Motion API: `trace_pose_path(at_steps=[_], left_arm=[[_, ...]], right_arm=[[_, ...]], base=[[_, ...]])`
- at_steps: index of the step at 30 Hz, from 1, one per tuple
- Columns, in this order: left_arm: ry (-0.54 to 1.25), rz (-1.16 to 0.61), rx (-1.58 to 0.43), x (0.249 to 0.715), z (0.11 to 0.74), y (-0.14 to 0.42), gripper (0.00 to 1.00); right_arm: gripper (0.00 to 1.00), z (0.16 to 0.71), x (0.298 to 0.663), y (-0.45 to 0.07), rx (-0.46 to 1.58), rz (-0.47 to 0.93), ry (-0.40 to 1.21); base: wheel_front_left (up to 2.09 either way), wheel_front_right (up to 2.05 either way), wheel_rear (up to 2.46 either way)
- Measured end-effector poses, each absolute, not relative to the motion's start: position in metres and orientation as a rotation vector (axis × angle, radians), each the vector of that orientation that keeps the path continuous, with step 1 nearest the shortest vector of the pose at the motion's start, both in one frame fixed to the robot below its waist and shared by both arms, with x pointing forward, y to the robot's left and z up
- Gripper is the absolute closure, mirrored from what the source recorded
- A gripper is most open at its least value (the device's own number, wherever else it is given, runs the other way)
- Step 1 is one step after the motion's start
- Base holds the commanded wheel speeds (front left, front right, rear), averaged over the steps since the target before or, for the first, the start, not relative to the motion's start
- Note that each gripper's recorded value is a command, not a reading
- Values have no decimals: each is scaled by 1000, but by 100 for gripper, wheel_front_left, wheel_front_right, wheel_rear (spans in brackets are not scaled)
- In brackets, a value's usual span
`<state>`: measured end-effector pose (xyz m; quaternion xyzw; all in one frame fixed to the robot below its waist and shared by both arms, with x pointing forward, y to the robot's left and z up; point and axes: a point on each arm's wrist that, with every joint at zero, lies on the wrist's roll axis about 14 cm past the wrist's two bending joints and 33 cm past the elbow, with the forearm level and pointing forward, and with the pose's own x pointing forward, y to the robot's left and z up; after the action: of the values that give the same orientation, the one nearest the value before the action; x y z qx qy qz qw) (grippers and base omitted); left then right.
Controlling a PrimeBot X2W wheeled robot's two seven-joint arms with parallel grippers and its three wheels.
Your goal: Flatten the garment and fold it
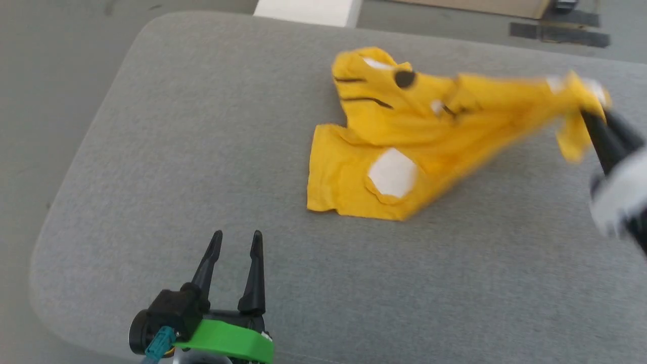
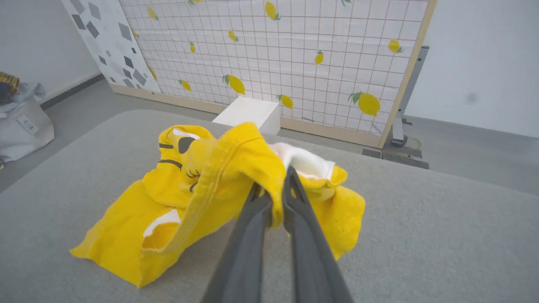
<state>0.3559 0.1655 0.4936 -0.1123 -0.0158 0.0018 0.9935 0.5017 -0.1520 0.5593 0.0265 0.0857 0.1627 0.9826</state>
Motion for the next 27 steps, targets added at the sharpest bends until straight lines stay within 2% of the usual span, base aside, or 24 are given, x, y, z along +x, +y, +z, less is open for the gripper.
trace_pose_path(at_steps=[4,8,10,11,12,13,14,19,21,25,27], left_arm=[[-42,-35,-231,358,497,155,0],[-36,-60,-230,360,495,149,0],[-30,-74,-225,361,493,146,0],[-27,-80,-220,361,492,144,0],[-25,-85,-217,362,492,143,0],[-25,-89,-218,362,492,142,0],[-25,-92,-218,361,492,141,0],[-32,-107,-220,359,495,137,0],[-44,-116,-222,358,499,134,0],[-42,-111,-223,356,498,135,0],[-41,-107,-224,357,498,136,0]], right_arm=[[100,494,427,-191,152,171,357],[100,427,350,-192,227,89,587],[100,415,333,-191,246,69,623],[96,412,329,-189,236,71,632],[69,412,328,-188,236,70,623],[46,414,329,-188,240,67,606],[0,415,329,-187,236,69,599],[0,441,348,-177,214,107,498],[0,505,389,-166,191,182,321],[0,552,427,-157,135,244,213],[0,558,443,-151,126,264,218]], base=[[0,0,0],[0,0,0],[0,0,0],[0,0,0],[0,0,0],[0,0,0],[0,0,0],[0,0,0],[0,0,0],[0,0,0],[0,0,0]])
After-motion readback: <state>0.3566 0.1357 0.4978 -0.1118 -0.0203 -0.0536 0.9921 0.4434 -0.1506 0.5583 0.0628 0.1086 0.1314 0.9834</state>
